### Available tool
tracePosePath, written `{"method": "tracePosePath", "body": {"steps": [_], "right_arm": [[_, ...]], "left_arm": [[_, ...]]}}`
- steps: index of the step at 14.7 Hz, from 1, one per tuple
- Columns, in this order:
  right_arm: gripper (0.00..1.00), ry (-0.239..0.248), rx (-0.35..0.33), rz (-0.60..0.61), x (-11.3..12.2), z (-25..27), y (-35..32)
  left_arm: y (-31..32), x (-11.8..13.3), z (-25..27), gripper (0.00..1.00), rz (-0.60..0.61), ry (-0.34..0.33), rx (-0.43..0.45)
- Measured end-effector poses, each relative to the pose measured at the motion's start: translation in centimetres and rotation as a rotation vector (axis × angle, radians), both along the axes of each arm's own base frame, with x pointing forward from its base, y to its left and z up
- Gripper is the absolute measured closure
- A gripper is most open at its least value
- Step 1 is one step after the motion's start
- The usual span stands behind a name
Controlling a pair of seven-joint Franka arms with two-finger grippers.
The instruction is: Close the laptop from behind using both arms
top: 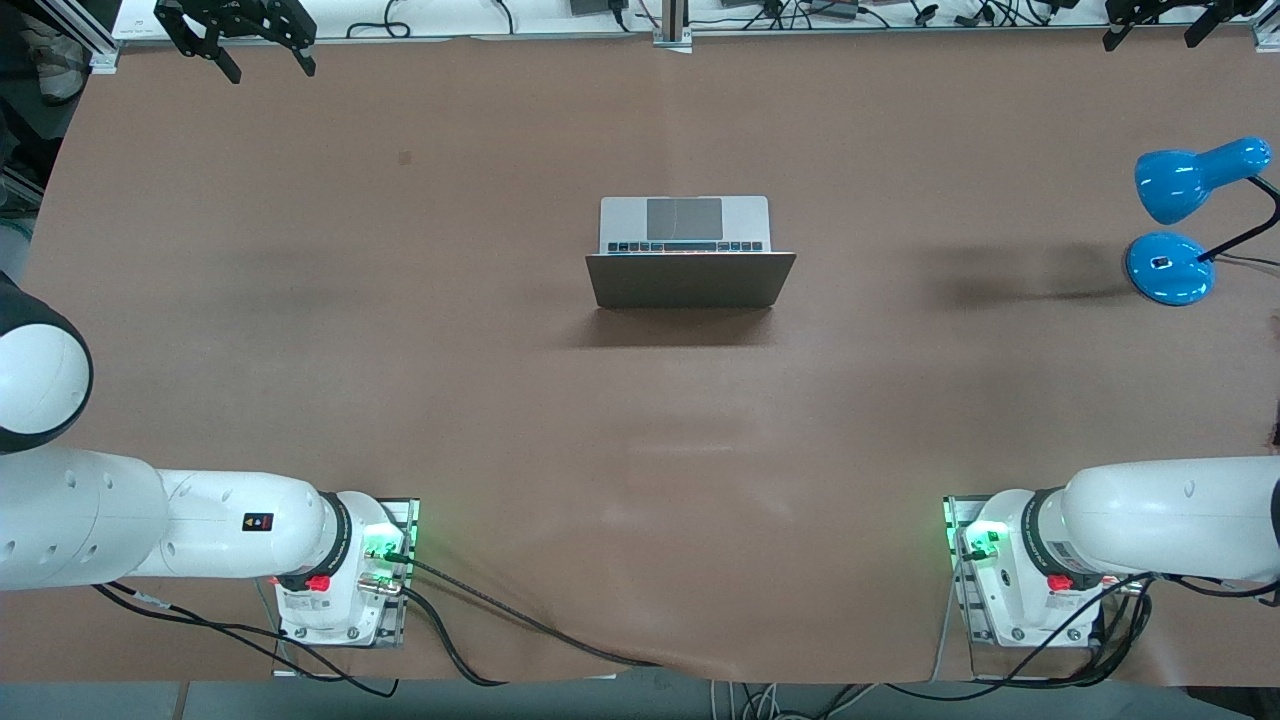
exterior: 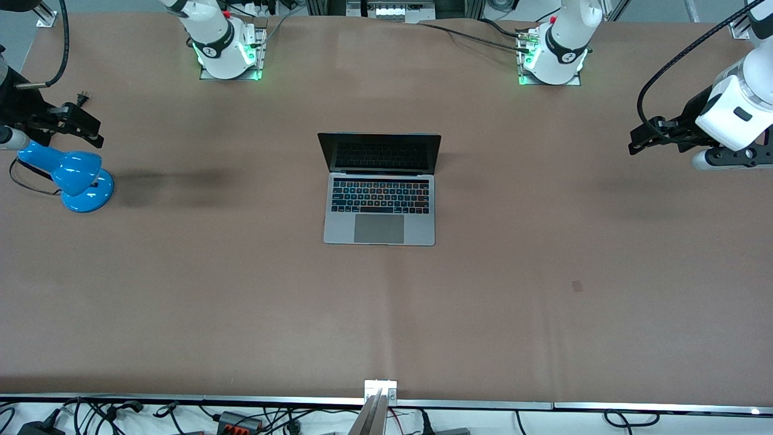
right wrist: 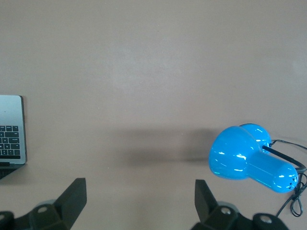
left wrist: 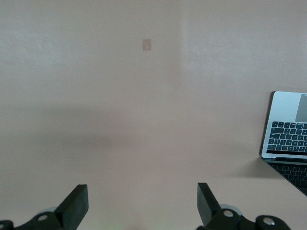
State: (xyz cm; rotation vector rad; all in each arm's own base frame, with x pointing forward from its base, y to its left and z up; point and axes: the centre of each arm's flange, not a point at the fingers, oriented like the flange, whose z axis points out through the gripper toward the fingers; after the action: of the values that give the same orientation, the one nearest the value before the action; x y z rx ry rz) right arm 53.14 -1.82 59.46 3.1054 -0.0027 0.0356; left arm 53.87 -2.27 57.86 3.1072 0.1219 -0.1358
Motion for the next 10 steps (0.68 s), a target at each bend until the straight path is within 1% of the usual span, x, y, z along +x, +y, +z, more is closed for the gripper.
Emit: {"method": "tracePosePath", "body": {"steps": [10], "right_arm": [[0.00, 0.005, 0.000, 0.000, -0.06, -0.05, 0.00]], "left_arm": [[0.00, -0.12, 0.14, 0.00, 0.000, 0.001, 0.000]]}}
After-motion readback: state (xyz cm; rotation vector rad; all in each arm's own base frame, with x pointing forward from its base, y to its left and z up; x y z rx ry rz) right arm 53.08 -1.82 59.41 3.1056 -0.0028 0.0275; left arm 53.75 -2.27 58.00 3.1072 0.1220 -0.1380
